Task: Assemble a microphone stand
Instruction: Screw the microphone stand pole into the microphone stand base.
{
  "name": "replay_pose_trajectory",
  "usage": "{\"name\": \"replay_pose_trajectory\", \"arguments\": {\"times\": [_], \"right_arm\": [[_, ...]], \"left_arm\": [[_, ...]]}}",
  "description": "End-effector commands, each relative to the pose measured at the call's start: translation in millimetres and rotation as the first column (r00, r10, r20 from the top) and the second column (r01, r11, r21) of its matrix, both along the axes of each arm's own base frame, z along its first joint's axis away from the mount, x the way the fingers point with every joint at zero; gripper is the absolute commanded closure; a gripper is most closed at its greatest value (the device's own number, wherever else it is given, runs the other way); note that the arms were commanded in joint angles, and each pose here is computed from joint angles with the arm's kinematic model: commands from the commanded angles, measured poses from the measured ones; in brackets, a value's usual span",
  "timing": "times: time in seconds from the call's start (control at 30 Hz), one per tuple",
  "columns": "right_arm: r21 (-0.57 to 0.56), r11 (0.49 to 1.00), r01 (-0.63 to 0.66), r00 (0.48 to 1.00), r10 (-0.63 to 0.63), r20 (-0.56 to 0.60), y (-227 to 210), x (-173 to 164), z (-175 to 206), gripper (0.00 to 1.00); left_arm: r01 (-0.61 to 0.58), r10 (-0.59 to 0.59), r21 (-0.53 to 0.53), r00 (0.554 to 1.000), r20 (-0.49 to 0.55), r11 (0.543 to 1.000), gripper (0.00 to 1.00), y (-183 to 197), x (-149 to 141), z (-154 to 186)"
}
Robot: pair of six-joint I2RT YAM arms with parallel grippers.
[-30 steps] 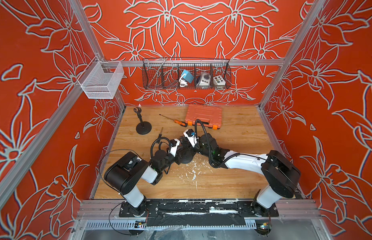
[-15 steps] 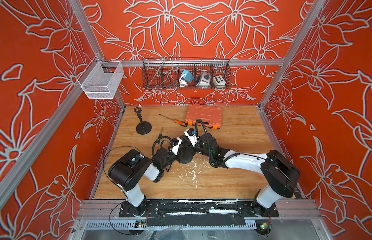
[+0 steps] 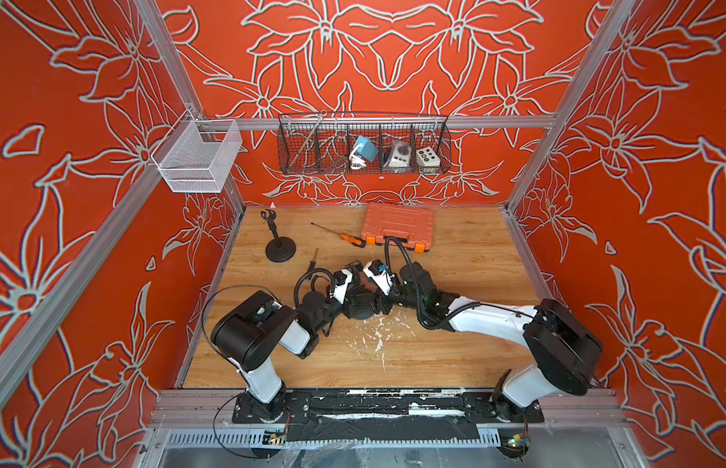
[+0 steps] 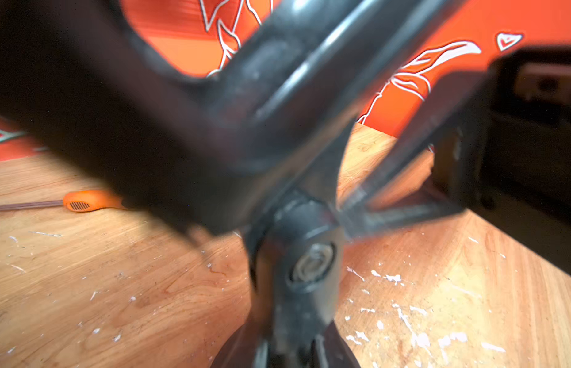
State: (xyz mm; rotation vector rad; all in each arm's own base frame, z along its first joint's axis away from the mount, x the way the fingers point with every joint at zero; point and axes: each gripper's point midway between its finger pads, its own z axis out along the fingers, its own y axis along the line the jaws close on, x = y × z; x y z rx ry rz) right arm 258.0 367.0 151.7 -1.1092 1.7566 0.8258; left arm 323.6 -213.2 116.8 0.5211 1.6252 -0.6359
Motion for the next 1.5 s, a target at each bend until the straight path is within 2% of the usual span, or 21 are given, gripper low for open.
{"name": "replay_pose_trajectory", "arguments": {"times": [0.0,0.13,0.23,0.5,0.63,0.83,1.07,1.27,1.47], "right_arm": [[0.007,0.987,-0.162,0.986,0.163,-0.046,-14,-18,-6,0.3],[0.024,0.955,-0.294,0.956,0.295,-0.016,-23,-19,-2,0.3],[0.003,0.937,-0.349,0.937,0.349,-0.006,-26,-10,-1,0.3],[0.003,0.915,-0.403,0.915,0.402,0.039,-19,19,11,0.33],[0.033,0.901,-0.433,0.901,0.432,0.046,-8,24,17,0.37],[0.056,0.919,-0.389,0.921,0.386,0.059,7,35,24,0.36],[0.067,0.961,-0.27,0.963,0.267,0.043,18,46,24,0.32],[0.07,0.971,-0.228,0.974,0.227,0.013,17,35,13,0.4],[0.043,0.985,-0.166,0.986,0.164,0.038,21,25,4,0.59]], "left_arm": [[-0.009,0.011,0.021,0.995,-0.099,1.0,0.92,6,-8,-27],[-0.004,0.007,0.027,0.995,-0.1,1.0,0.92,6,-10,-29],[0.002,0.001,0.027,0.995,-0.103,1.0,0.92,5,-9,-30],[0.015,-0.013,0.021,0.994,-0.106,1.0,0.92,3,-12,-29],[0.025,-0.022,0.022,0.994,-0.11,0.999,0.9,2,-13,-30],[0.036,-0.033,0.025,0.992,-0.12,0.999,0.84,-1,-13,-35],[0.048,-0.044,0.03,0.992,-0.12,0.998,0.73,-4,-15,-36],[0.043,-0.039,0.029,0.993,-0.115,0.999,0.71,-3,-15,-34],[0.044,-0.041,0.024,0.993,-0.113,0.999,0.69,-4,-16,-32]]}}
